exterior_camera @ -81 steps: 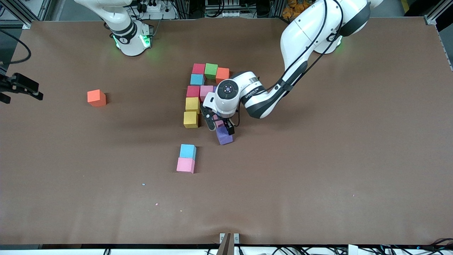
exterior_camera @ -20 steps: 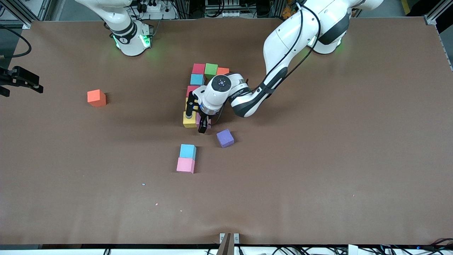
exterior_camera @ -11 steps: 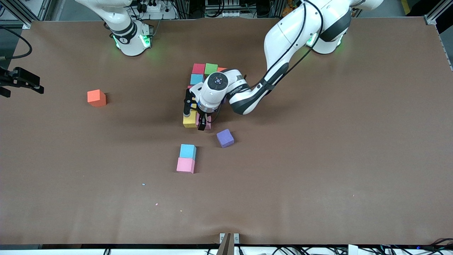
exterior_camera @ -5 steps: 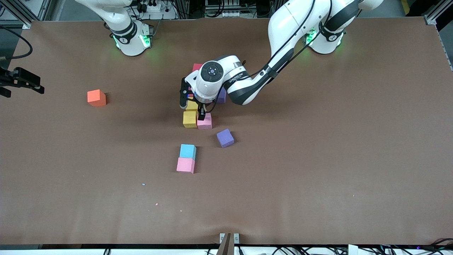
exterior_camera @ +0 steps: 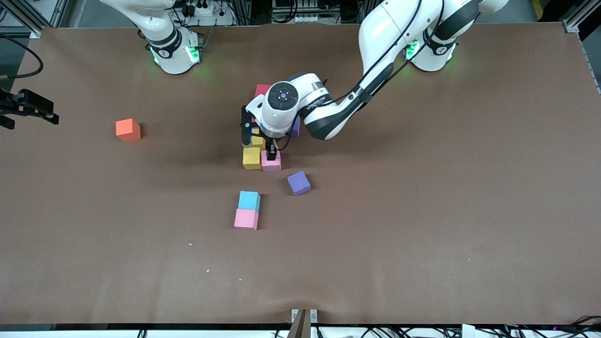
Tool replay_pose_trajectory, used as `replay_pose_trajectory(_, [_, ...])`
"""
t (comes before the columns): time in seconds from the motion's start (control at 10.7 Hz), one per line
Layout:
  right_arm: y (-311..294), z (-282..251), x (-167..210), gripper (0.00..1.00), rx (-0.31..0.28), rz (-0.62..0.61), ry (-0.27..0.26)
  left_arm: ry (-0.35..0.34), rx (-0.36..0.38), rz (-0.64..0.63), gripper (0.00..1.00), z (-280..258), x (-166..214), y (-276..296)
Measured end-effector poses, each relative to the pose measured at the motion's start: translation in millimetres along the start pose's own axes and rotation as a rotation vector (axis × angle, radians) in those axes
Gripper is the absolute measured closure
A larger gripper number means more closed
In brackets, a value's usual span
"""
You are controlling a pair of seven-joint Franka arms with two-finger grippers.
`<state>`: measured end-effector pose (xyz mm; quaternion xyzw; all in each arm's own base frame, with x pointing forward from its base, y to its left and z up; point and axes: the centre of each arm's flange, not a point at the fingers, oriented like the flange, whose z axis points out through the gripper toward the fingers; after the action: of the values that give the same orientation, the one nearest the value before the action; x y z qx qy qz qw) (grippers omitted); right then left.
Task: Arrange 11 blocks into digit 3
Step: 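Reach the left gripper to the purple cube and grasp it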
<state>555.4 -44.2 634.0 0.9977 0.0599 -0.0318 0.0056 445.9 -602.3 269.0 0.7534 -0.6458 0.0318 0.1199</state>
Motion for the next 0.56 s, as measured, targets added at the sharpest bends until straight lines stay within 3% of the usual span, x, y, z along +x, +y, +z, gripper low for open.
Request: replay_pose_trajectory(0.56, [-1.9,2.4,2.2,0.0,0.001,-0.004,-0.003,-0.031,0.069,-0.61,0.0,-33.2,-45.1,-70.8])
